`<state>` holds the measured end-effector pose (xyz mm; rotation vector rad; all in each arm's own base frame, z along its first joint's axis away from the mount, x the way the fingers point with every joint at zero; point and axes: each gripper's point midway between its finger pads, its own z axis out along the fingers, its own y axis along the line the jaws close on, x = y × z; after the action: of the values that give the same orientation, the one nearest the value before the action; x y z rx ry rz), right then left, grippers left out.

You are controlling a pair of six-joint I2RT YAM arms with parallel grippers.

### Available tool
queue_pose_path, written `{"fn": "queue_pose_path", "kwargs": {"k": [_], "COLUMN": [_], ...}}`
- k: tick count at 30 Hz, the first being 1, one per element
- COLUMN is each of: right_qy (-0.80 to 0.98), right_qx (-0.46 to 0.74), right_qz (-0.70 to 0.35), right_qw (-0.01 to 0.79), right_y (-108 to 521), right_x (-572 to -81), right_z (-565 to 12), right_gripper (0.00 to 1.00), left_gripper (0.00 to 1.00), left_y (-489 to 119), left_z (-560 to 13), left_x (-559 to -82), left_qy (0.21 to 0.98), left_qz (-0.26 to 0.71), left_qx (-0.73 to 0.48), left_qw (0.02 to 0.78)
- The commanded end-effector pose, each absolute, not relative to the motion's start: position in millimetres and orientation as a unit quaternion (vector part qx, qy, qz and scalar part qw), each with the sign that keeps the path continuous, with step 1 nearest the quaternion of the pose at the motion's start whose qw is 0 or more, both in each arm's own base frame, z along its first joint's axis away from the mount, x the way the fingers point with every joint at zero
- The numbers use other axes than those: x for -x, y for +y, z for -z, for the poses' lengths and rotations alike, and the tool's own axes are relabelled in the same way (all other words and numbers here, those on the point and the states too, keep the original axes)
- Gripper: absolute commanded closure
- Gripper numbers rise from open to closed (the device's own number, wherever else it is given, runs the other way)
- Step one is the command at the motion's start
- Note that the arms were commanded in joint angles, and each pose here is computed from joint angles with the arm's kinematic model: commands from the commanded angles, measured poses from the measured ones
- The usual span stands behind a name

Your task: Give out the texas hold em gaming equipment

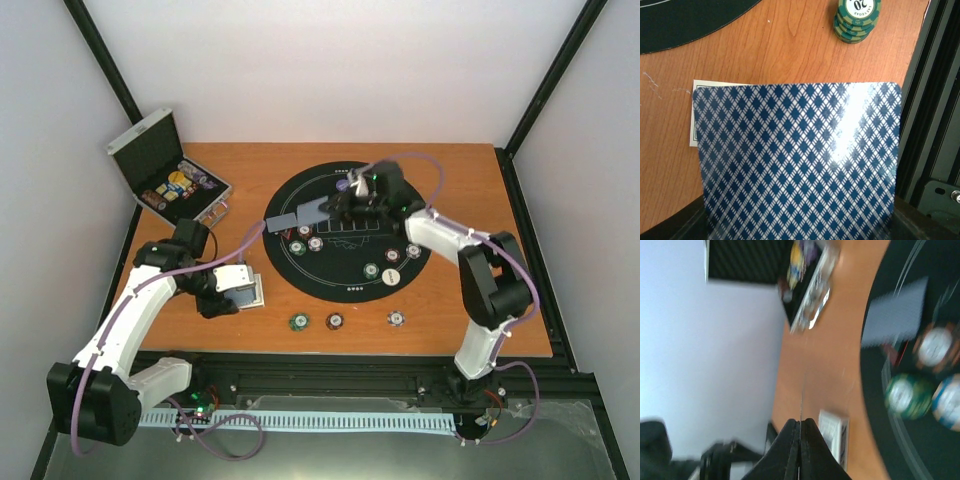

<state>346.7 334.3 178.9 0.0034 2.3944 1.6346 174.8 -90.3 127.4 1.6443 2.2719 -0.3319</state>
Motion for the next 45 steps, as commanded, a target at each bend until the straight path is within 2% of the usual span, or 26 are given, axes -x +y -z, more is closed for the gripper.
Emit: {"fn": "queue_pose_path", "kwargs": {"k": [1,9,10,18,20,21,24,29,38,41,45], "right_qy": [0.847,0.860,0.864,0.861,0.867,0.870,0.882,0.894,0.898,0.893,0.872], "right_qx": [0.006,-0.068,-0.077,-0.089,-0.091,-0.091,-0.088,-0.072,-0.045,-0.027,0.015], "right_qz": [-0.510,-0.483,-0.479,-0.480,-0.469,-0.462,-0.438,-0.409,-0.391,-0.407,-0.449], "right_qw": [0.153,0.150,0.135,0.145,0.143,0.143,0.149,0.169,0.197,0.189,0.195], "right_y": [293.6,248.6,248.7,254.5,252.9,250.9,244.2,234.8,226.0,234.6,268.1], "right_x": [-422.0,-551.9,-559.8,-604.9,-604.4,-603.3,-598.9,-589.6,-554.8,-526.0,-463.8], "right_z": [-168.8,-107.7,-89.3,-74.6,-69.2,-68.2,-72.5,-98.0,-157.4,-169.2,-201.5], "right_gripper": [0.97,0.97,0.97,0.97,0.96,0.92,0.68,0.54,0.49,0.48,0.47], "left_gripper": [0.99,0.99,0.99,0.99,0.99,0.99,0.99,0.99,0.99,0.99,0.99], "left_y": [-93.9,-96.4,-96.6,-92.7,-91.9,-91.8,-91.2,-91.3,-91.0,-92.4,-94.4], "left_z": [-142.3,-144.0,-143.4,-136.4,-136.0,-136.1,-136.3,-139.0,-143.1,-144.4,-145.4], "left_x": [-185.7,-189.7,-189.6,-187.3,-187.0,-186.7,-185.4,-183.9,-180.0,-179.6,-181.0], "left_qy": [0.784,0.788,0.789,0.791,0.791,0.791,0.791,0.791,0.791,0.791,0.792], "left_qz": [0.109,0.115,0.115,0.109,0.107,0.107,0.106,0.107,0.106,0.110,0.114], "left_qx": [-0.584,-0.577,-0.576,-0.577,-0.577,-0.578,-0.578,-0.578,-0.577,-0.575,-0.572], "left_qw": [0.179,0.181,0.181,0.170,0.169,0.169,0.169,0.169,0.173,0.176,0.180]}}
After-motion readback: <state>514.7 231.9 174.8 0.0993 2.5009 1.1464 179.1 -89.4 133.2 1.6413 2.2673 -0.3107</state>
